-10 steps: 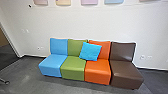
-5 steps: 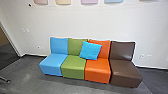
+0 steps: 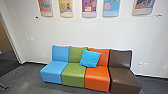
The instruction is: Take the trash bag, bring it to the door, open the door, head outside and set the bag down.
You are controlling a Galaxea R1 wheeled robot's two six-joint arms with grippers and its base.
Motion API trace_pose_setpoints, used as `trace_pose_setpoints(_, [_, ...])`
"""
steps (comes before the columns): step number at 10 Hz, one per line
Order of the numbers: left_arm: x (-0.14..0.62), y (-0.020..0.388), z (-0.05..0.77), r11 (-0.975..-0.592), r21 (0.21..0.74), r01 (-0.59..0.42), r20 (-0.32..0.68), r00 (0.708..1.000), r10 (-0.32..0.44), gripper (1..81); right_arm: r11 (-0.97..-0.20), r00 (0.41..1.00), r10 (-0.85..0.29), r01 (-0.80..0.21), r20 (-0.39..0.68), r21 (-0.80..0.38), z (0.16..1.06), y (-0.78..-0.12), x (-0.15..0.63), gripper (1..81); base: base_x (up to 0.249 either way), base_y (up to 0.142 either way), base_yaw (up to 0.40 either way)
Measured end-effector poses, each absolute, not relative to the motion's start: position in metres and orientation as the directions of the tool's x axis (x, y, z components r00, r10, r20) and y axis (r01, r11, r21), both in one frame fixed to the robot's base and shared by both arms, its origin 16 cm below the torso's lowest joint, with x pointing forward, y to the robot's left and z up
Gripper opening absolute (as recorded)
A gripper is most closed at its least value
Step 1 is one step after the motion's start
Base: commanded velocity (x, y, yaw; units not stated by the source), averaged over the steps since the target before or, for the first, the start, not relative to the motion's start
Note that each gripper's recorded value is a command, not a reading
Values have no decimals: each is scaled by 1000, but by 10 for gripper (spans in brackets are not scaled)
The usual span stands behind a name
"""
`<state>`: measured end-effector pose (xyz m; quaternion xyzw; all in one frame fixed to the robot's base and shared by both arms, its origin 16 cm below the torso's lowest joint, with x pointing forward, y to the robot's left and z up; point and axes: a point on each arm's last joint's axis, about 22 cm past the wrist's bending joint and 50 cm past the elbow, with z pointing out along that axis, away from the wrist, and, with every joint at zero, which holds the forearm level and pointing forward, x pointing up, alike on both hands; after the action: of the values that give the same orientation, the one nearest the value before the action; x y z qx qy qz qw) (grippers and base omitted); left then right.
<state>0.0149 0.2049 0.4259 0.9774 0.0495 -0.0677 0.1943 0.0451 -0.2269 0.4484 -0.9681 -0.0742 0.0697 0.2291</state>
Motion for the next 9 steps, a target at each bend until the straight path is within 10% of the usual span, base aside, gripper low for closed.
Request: trace_pose_setpoints(9, [33,193,426,-927,360,103,-76,994,81,10,-903,982,185,154,-40,-402,436,-207,51,811,0,0,0])
